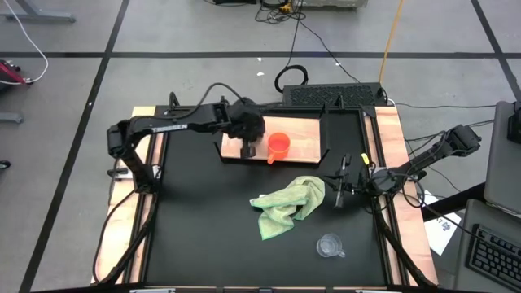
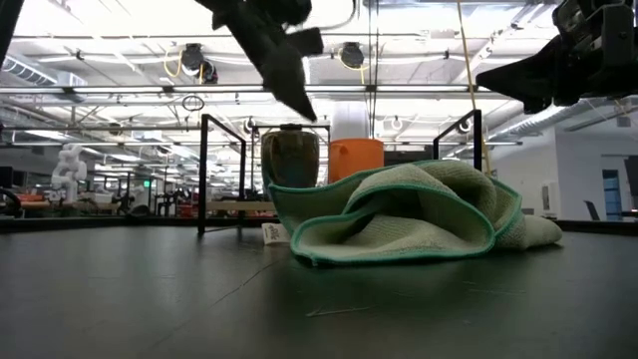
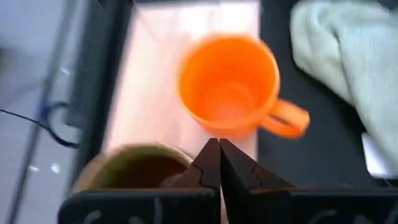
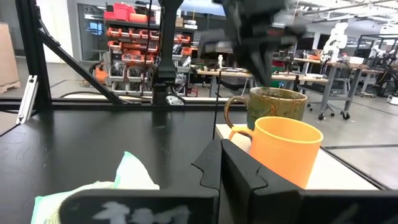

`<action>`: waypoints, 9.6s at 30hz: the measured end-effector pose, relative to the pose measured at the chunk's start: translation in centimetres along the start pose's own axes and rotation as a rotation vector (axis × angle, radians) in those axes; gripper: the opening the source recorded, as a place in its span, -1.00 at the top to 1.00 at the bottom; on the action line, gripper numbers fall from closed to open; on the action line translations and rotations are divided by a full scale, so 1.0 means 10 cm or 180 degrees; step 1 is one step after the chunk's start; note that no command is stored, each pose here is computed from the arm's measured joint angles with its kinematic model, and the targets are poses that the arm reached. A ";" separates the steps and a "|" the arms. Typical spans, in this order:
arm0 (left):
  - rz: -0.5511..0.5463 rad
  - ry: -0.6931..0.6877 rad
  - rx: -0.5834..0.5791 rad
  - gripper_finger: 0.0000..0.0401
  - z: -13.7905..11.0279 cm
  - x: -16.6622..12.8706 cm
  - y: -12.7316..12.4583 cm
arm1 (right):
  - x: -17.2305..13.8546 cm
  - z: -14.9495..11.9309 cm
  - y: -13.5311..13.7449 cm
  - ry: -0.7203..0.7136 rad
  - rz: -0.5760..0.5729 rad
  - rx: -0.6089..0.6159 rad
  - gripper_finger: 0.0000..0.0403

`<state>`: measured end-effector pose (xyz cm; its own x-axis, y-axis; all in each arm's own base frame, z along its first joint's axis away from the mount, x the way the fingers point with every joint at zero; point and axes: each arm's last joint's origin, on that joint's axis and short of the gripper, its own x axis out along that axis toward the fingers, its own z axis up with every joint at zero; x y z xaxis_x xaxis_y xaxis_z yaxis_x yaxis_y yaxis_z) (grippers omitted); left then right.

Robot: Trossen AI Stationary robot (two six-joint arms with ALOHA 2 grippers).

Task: Stack small to large cups/mugs on shelf
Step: Adjust the orange mug, then adjust the green mug

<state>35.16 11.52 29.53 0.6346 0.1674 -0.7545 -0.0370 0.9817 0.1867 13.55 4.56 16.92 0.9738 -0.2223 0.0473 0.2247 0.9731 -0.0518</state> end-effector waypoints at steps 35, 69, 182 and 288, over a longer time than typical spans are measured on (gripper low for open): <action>0.0033 -0.0705 -0.0859 1.00 -0.23 0.02 -0.76 | 0.00 0.00 0.00 0.0004 0.0005 -0.0030 1.00; 0.0102 -0.0367 -0.0998 1.00 -0.36 0.48 -0.72 | 0.00 0.02 0.01 -0.0075 0.0124 -0.0049 1.00; 0.0095 0.0720 0.1334 -0.03 -0.05 -0.43 0.28 | 0.00 -0.02 0.02 0.0035 0.0175 -0.0026 1.00; -0.0880 0.1135 0.1438 0.90 -0.24 -0.19 0.13 | 0.00 0.00 0.02 -0.0022 0.0169 -0.0031 1.00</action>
<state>32.08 12.72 29.69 0.2754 0.0098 -0.9613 0.4699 0.8710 0.1435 13.57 4.73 16.95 0.9841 -0.1700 0.0513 0.1731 0.9828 -0.0642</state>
